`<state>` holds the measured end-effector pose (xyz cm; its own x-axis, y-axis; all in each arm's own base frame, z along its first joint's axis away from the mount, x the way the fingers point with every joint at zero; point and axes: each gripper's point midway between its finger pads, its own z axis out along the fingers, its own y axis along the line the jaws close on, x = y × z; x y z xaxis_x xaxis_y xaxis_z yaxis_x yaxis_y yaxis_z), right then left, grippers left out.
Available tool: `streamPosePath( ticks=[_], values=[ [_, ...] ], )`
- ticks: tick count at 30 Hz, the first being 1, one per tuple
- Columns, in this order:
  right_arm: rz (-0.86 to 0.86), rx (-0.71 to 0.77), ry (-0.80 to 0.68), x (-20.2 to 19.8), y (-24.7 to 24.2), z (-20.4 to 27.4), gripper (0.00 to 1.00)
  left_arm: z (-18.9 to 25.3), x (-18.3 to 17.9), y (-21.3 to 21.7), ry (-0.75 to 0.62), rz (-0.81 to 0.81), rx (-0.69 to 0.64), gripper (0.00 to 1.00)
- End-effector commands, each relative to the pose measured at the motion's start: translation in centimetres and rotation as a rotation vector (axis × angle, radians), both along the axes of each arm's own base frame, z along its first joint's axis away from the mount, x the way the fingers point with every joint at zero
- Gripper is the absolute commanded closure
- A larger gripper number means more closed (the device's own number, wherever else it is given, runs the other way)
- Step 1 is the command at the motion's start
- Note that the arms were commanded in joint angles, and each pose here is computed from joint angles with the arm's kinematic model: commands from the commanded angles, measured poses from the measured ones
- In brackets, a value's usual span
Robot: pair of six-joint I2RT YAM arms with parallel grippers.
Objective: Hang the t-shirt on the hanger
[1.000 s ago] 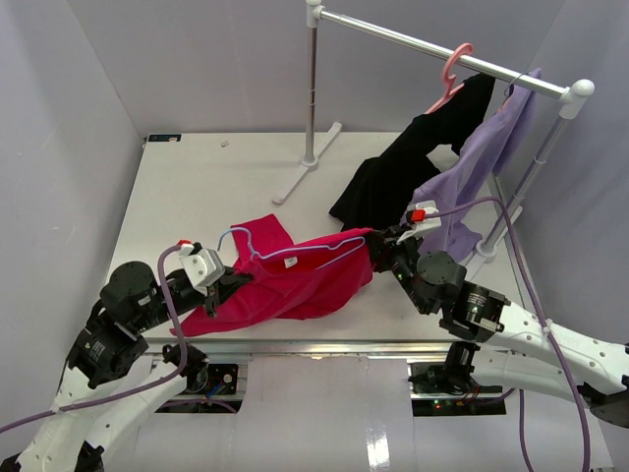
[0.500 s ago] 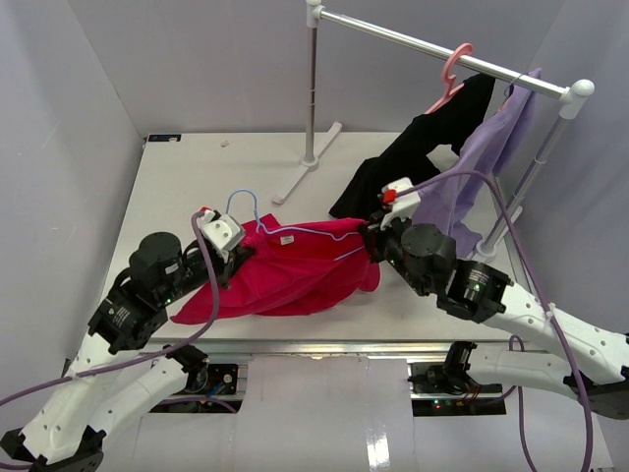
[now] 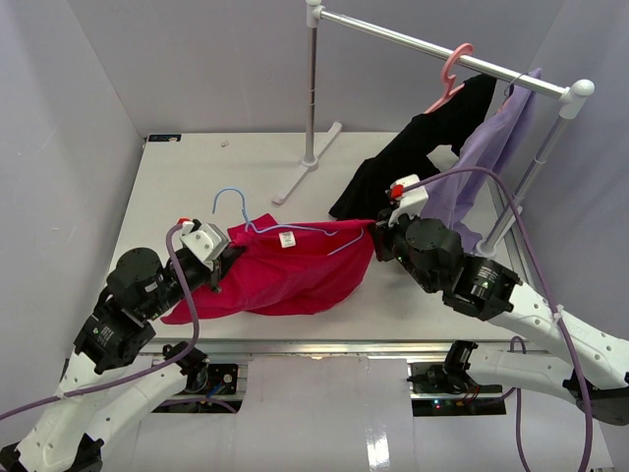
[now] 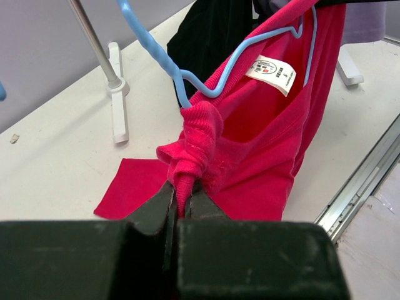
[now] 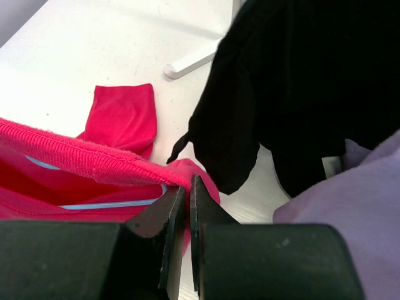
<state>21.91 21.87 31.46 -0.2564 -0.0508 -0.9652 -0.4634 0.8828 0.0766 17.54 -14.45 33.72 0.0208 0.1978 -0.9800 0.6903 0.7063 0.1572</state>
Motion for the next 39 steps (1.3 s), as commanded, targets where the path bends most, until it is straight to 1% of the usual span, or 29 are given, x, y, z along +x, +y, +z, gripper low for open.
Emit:
streamPosePath(
  ticks=[1, 4, 8, 10, 13, 15, 18, 20, 22, 23, 28, 31, 32, 34, 35, 37, 39],
  values=[
    [-0.114, -0.034, -0.006, 1.3, -3.8, -0.5, 0.92, 2.2, 0.3, 1.3, -0.073, 0.068, -0.04, 1.0],
    [-0.109, -0.029, -0.003, 1.2, -4.1, -0.7, 0.92, 2.1, 0.2, 1.1, -0.07, 0.056, -0.044, 1.0],
    [-0.075, -0.008, -0.004, 0.6, -4.1, -0.3, 0.92, 1.7, 1.0, 1.6, -0.074, 0.102, -0.029, 1.0],
    [-0.031, 0.003, -0.005, 0.0, -3.7, 0.2, 0.92, 1.2, 1.5, 1.6, -0.069, 0.115, -0.012, 1.0],
    [0.055, 0.003, 0.005, -0.9, -2.7, 1.4, 0.92, 0.3, 3.2, 2.2, -0.042, 0.194, 0.025, 1.0],
    [0.069, -0.031, 0.035, -1.0, -2.4, 0.7, 0.92, 0.5, 3.6, 2.4, -0.05, 0.217, 0.02, 1.0],
    [0.122, -0.038, 0.052, -1.6, -1.8, -0.2, 0.92, 1.1, 4.3, 2.9, -0.071, 0.268, 0.004, 1.0],
    [0.151, -0.036, 0.06, -2.0, -1.5, -0.5, 0.92, 0.7, 5.0, 3.0, -0.063, 0.29, 0.02, 1.0],
    [0.163, -0.024, 0.046, -2.2, -1.4, 0.0, 0.92, 0.2, 5.0, 2.3, -0.057, 0.255, 0.04, 1.0],
    [0.183, -0.015, 0.036, -2.3, -1.1, 0.4, 0.92, -0.1, 4.8, 1.5, -0.051, 0.209, 0.046, 1.0],
    [0.309, 0.02, -0.009, -2.7, 1.5, 2.7, 0.92, -1.4, 2.4, -2.7, -0.024, -0.078, 0.06, 1.0],
    [0.475, 0.04, -0.008, -3.9, 4.7, 3.9, 0.9, -2.4, -0.6, -5.4, 0.037, -0.307, 0.045, 1.0],
    [0.526, 0.034, -0.001, -4.4, 5.4, 4.0, 0.83, -3.2, -1.2, -5.9, 0.077, -0.347, 0.04, 1.0],
    [0.598, 0.005, -0.01, -5.0, 6.0, 4.0, 0.64, -4.7, -1.7, -6.5, 0.154, -0.384, 0.04, 1.0],
    [0.625, -0.002, -0.016, -5.3, 6.2, 3.9, 0.57, -5.8, -1.9, -6.8, 0.195, -0.4, 0.041, 1.0],
    [0.673, -0.003, -0.031, -6.0, 6.4, 4.0, 0.46, -6.9, -2.4, -7.1, 0.236, -0.43, 0.037, 1.0],
    [0.737, 0.0, -0.065, -6.8, 6.7, 4.4, 0.42, -7.5, -3.0, -7.4, 0.249, -0.463, 0.028, 1.0]
  ],
)
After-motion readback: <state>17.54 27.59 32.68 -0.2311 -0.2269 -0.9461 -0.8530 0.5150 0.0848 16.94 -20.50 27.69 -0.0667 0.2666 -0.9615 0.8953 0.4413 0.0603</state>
